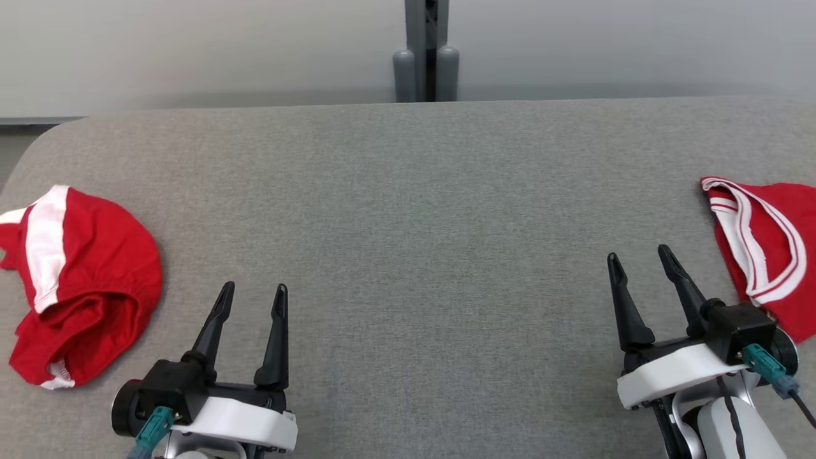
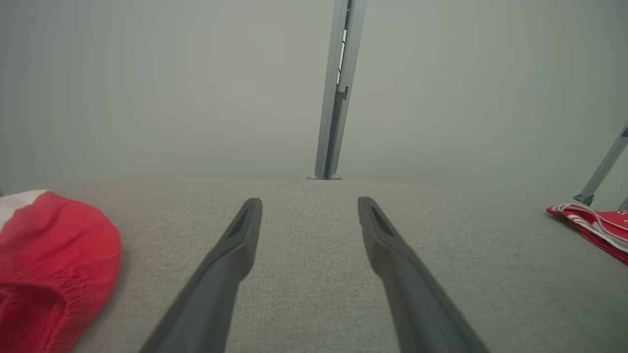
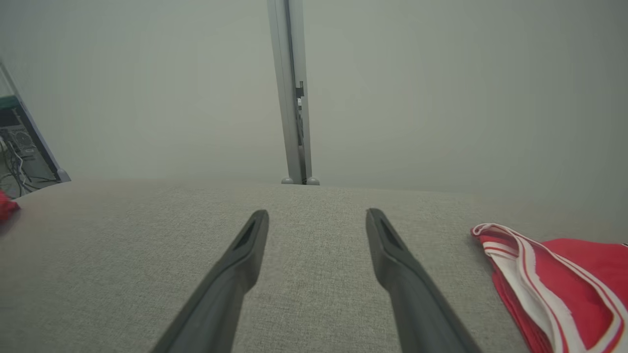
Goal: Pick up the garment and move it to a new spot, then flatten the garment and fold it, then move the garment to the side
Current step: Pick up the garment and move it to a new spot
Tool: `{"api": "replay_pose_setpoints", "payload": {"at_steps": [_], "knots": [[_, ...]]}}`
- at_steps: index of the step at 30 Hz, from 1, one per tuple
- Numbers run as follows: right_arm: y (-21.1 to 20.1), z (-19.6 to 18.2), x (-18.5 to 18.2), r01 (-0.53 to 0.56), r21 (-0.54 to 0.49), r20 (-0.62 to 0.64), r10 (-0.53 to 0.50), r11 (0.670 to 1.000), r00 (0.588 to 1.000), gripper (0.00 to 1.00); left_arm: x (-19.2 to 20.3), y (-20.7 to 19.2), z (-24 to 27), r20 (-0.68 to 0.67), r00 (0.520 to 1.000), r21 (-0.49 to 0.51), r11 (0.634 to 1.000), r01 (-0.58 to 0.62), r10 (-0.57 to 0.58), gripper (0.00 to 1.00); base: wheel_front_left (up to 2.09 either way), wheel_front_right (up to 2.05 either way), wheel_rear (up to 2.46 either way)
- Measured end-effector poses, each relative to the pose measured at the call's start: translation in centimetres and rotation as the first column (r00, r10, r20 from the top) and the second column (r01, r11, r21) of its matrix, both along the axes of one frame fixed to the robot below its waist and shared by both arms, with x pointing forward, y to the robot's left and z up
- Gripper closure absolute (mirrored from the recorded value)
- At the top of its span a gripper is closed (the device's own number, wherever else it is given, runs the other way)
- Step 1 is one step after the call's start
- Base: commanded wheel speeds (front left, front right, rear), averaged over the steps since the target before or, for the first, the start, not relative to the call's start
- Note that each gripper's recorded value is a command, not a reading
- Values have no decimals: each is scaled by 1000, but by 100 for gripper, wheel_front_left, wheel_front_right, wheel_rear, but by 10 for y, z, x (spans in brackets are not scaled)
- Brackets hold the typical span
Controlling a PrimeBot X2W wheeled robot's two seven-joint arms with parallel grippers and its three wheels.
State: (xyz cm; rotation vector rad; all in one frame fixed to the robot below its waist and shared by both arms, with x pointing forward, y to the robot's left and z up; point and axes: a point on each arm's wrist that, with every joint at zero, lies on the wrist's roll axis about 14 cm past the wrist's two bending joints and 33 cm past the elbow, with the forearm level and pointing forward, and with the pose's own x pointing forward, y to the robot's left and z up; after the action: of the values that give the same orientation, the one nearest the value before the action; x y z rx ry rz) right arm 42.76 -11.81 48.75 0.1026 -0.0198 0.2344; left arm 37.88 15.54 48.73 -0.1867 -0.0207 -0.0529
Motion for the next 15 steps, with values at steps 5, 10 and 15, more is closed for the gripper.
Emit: {"api": "replay_pose_setpoints", "payload": {"at_steps": [5,10,15], "knots": [[28,-4,8,-72,18,-7,72,997,997,0,-8,23,0,-4,998,16,997,-69,69,0,0,0,0],[68,-4,9,-182,26,-7,182,983,983,0,-24,49,4,4,988,25,988,-153,153,0,0,0,0],[113,-3,0,-302,43,-10,302,952,953,0,-56,83,10,18,963,31,962,-270,269,0,0,0,0]]}}
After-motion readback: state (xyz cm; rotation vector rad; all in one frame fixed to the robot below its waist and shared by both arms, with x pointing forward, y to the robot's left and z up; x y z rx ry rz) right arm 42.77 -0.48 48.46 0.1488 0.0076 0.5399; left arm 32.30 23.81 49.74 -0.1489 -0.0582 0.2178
